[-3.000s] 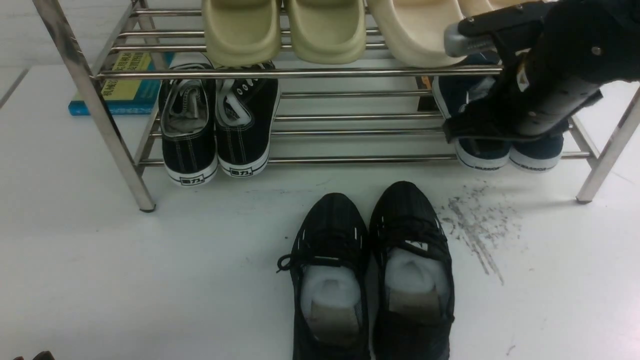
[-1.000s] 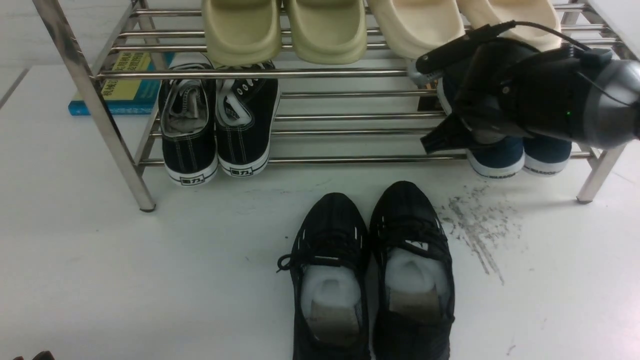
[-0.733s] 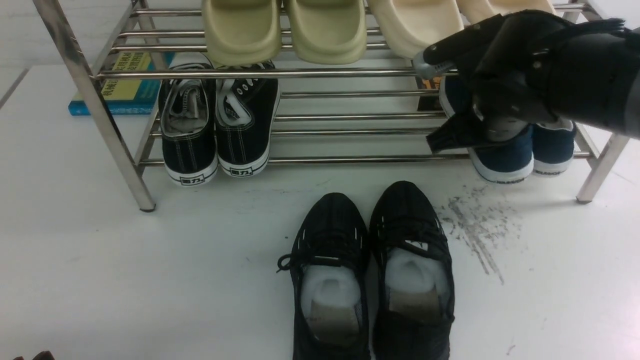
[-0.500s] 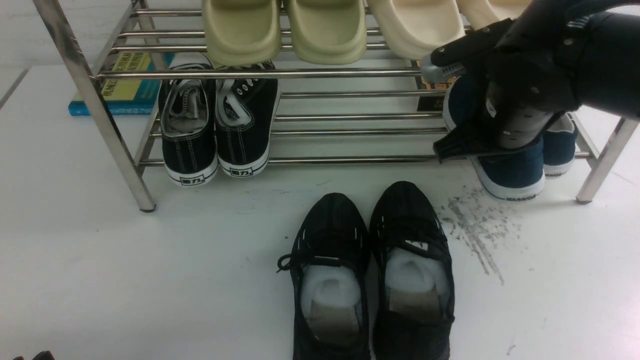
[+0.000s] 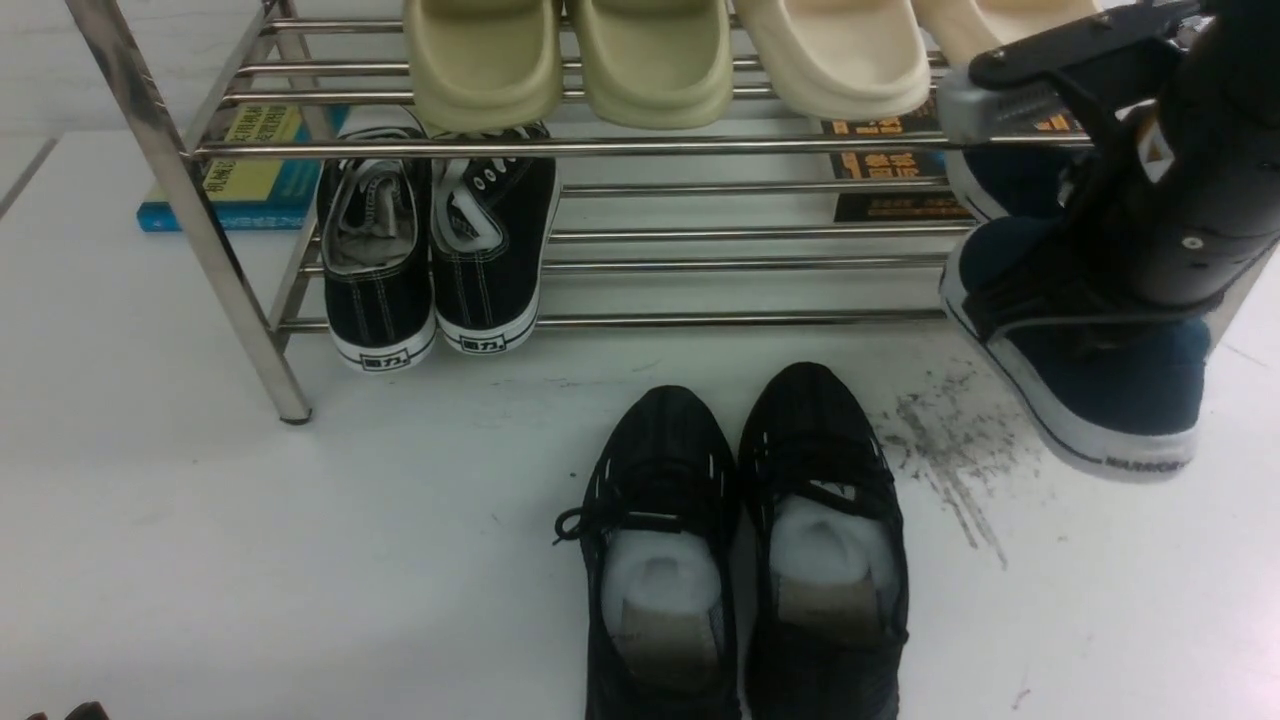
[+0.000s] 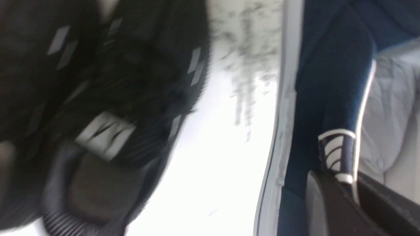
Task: Take the shoes off the shelf with your hand on the white table.
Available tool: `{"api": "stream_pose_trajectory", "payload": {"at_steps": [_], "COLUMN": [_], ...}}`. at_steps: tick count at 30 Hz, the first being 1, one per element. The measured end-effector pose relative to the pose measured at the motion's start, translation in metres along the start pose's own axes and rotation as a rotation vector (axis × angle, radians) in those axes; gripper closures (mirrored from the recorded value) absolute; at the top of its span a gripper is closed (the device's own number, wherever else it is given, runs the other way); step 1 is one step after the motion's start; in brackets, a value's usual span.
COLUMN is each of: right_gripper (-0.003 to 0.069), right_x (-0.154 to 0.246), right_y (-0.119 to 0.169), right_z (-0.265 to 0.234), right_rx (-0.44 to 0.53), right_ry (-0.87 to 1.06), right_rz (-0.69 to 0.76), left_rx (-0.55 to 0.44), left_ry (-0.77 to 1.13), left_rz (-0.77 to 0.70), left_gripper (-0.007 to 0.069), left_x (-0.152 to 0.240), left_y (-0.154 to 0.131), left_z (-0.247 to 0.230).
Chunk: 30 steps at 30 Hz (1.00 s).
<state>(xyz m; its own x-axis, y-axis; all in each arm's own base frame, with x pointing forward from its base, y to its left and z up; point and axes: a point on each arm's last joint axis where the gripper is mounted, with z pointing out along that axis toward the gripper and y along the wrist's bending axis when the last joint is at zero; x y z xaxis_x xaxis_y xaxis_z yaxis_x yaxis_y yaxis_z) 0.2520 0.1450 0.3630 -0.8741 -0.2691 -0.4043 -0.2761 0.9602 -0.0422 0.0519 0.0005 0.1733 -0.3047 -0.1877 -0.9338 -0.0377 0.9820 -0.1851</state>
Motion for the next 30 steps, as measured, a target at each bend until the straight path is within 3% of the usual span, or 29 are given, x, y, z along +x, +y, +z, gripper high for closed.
{"api": "stream_pose_trajectory", "payload": {"at_steps": [9,16,24,30], "right_gripper": [0.0603,0.0605,0.0605,0.0605], "right_x": [0.049,0.091,0.087,0.081], "right_y": [-0.009,-0.004,0.003,0.009], "right_z": [-0.02,0.032,0.081,0.106], "right_rx": [-0.075,-0.141,-0.174,-0.17], "right_ry": [0.014,0.04,-0.14,-0.116], "right_rz": [-0.001,0.019,0.012,0.013], "left_rx": [0.0,0.0,0.0,0.0], "left_ry": [0.0,0.0,0.0,0.0], "left_rz": [0.0,0.0,0.0,0.0], "left_gripper": [0.0382,0.0382,0.0382,0.0382], "left_x": [0.0,0.0,0.0,0.0], "left_y": [0.0,0.0,0.0,0.0], "left_z": [0.0,0.0,0.0,0.0]}}
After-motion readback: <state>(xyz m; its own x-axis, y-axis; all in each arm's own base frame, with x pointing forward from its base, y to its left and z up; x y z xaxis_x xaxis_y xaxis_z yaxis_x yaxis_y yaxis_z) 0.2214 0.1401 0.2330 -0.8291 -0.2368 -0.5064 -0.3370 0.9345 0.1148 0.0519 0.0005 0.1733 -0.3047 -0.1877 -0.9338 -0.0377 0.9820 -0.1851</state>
